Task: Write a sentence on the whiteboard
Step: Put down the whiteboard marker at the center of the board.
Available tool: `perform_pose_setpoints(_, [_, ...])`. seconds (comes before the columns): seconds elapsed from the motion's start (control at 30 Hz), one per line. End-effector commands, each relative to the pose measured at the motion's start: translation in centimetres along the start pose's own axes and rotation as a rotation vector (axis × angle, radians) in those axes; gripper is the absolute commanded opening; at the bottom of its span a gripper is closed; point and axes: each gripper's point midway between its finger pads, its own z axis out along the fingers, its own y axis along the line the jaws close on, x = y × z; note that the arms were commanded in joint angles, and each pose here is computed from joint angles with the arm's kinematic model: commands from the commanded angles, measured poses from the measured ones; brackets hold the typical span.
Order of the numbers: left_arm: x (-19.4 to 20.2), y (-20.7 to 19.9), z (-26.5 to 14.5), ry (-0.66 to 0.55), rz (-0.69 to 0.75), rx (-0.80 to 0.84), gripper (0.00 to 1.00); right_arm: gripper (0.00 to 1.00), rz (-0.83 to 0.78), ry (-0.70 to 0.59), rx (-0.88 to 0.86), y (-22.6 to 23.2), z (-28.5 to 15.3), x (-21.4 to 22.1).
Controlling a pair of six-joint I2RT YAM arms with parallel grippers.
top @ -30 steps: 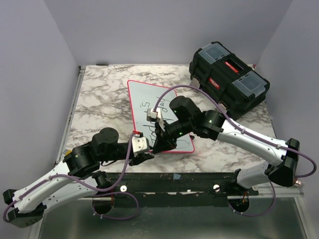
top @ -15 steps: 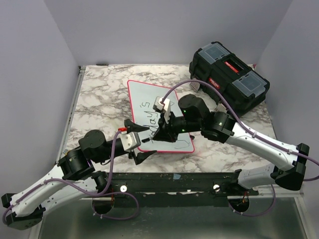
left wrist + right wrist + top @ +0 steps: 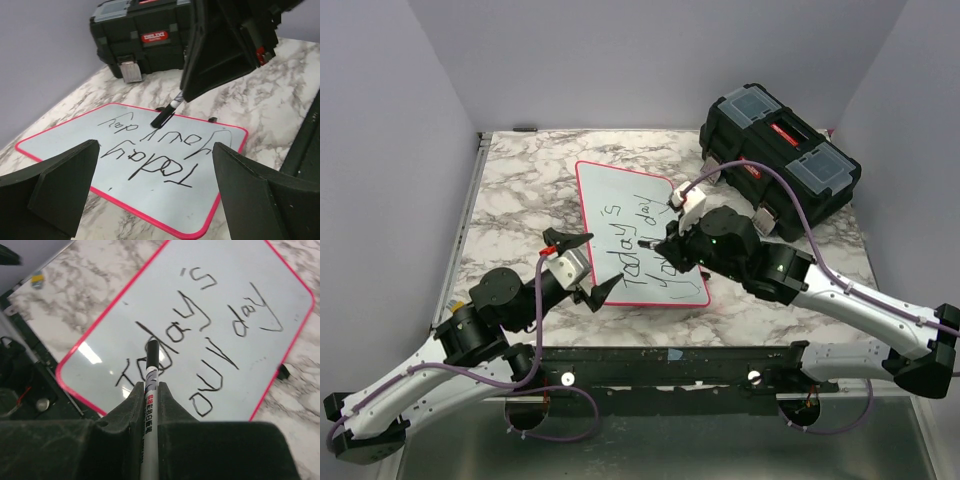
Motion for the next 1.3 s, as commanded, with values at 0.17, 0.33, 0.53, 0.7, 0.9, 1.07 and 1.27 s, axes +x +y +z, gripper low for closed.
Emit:
perform_pose_setpoints(0.17, [-0.7,3.9,-0.7,-0.035,-0.022,-0.226,0.98,0.01,0.179,-0.072,0.513,-10.3,-2.4,3.7])
perform_pose_setpoints(0.33, [-0.9,4.9,-1.4,-0.063,-0.04,-0.287,0.98,0.01,0.364,-0.044,0.642,-16.1,-3.6,8.0])
perform_pose_setpoints(0.53, [-0.6,5.1,-1.4,-0.053,-0.04,-0.302,0.98,0.01,0.546,-0.034,0.711,-19.9,-4.0,12.5])
perform_pose_setpoints(0.7, [-0.3,5.3,-1.5,-0.044,-0.038,-0.316,0.98,0.01,0.638,-0.011,0.766,-21.6,-3.6,15.6])
perform_pose_setpoints(0.9, [0.1,5.9,-1.6,-0.034,-0.035,-0.352,0.98,0.01,0.75,-0.005,0.742,-23.3,-3.5,18.4])
perform_pose_setpoints(1.07, [0.3,6.5,-1.7,-0.027,-0.03,-0.393,0.98,0.01,0.767,0.003,0.763,-23.8,-3.9,19.4])
perform_pose_setpoints(1.27, [0.4,7.1,-1.9,-0.024,-0.029,-0.427,0.98,0.11,0.784,-0.001,0.784,-24.3,-4.6,20.0])
